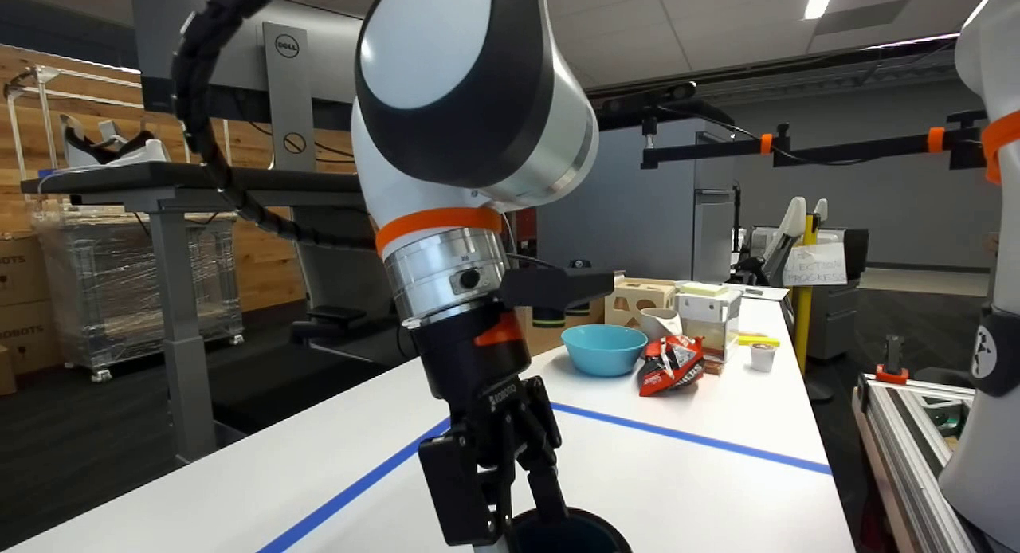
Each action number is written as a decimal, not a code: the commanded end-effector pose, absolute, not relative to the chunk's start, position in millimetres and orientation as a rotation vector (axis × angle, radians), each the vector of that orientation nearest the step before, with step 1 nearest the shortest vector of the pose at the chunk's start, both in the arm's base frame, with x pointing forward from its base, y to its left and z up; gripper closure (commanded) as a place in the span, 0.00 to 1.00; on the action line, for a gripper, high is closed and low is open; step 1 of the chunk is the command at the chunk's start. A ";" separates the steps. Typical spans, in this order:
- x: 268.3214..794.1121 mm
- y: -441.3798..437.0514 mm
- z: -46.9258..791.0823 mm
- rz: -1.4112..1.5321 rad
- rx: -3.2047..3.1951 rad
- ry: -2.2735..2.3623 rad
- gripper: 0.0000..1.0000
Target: Remove the marker from the cup
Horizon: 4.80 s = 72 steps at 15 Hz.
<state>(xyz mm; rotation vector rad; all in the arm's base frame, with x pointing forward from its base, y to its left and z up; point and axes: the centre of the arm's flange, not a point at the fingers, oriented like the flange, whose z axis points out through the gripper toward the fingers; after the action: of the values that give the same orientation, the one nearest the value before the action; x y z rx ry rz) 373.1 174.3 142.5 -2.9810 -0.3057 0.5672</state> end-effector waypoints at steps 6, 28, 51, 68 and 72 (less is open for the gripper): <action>389.7 175.5 112.5 0.609 -3.029 -0.331 0.19; 385.6 186.5 165.5 0.604 -3.031 -0.384 0.25; 380.0 165.6 124.2 0.812 -3.068 -0.343 0.41; 377.3 176.4 112.0 0.768 -3.055 -0.439 0.47; 374.6 175.4 104.2 0.779 -3.051 -0.454 0.49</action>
<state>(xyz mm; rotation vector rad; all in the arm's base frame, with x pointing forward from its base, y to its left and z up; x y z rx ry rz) 375.6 171.6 112.5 -3.0454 -0.4072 0.7856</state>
